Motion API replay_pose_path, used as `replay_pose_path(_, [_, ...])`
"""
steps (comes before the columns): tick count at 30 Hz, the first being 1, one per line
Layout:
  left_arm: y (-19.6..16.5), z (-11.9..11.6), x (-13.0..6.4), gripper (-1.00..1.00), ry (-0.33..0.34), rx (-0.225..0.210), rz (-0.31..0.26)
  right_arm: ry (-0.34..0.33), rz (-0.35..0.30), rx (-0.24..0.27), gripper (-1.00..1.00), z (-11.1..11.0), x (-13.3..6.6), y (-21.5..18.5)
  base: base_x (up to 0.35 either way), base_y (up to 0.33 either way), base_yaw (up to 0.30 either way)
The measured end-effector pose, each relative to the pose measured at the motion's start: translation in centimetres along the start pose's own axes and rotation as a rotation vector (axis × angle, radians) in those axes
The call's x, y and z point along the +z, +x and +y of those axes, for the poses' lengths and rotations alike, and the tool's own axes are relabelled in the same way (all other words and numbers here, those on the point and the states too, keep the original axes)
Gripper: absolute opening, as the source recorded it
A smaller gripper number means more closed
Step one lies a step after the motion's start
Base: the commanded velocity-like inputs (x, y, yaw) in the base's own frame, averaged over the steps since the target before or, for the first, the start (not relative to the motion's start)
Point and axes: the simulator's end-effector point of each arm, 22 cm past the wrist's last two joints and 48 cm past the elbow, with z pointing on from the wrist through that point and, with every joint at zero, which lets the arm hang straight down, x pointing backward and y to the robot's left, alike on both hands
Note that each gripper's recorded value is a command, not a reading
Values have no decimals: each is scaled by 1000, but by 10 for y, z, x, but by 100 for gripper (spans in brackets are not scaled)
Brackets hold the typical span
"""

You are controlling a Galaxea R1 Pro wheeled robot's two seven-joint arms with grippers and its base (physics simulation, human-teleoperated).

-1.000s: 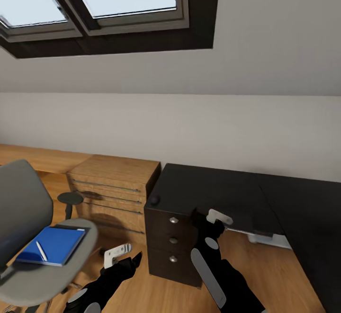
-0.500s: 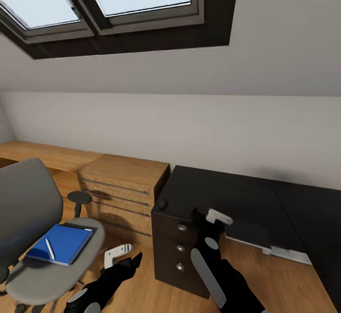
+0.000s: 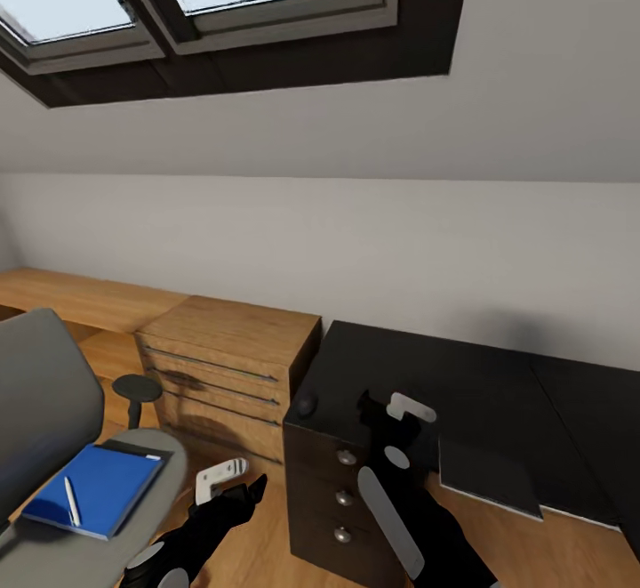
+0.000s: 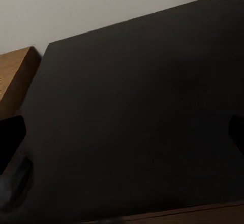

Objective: In the bedroom, organize the workspace by keeping the computer under the desk, ensuring the monitor is on the desk, placing the keyboard on the desk next to the monitor, placing the mouse on the desk next to the keyboard, moving the folder from the swivel chair onto the desk next to the mouse, stacking the notebook on top of the folder with the pen on top of the notebook, and positioning the swivel chair next to the desk.

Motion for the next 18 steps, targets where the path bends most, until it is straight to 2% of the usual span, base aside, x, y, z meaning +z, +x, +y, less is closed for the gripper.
replay_pose_path(5, [0,0,0,100,0,0,1,-1,3,-4,100,0,0,2,39,0,238])
replay_pose_path(8, [0,0,0,100,0,0,1,-26,3,-25,100,11,-5,6,72,0,272])
replay_pose_path(15, [0,0,0,100,0,-1,-2,-41,-16,-62,100,17,-8,6,286,4,272])
replay_pose_path(18, [0,0,0,100,-1,-2,-1,-67,-14,-95,100,27,-13,14,319,76,229])
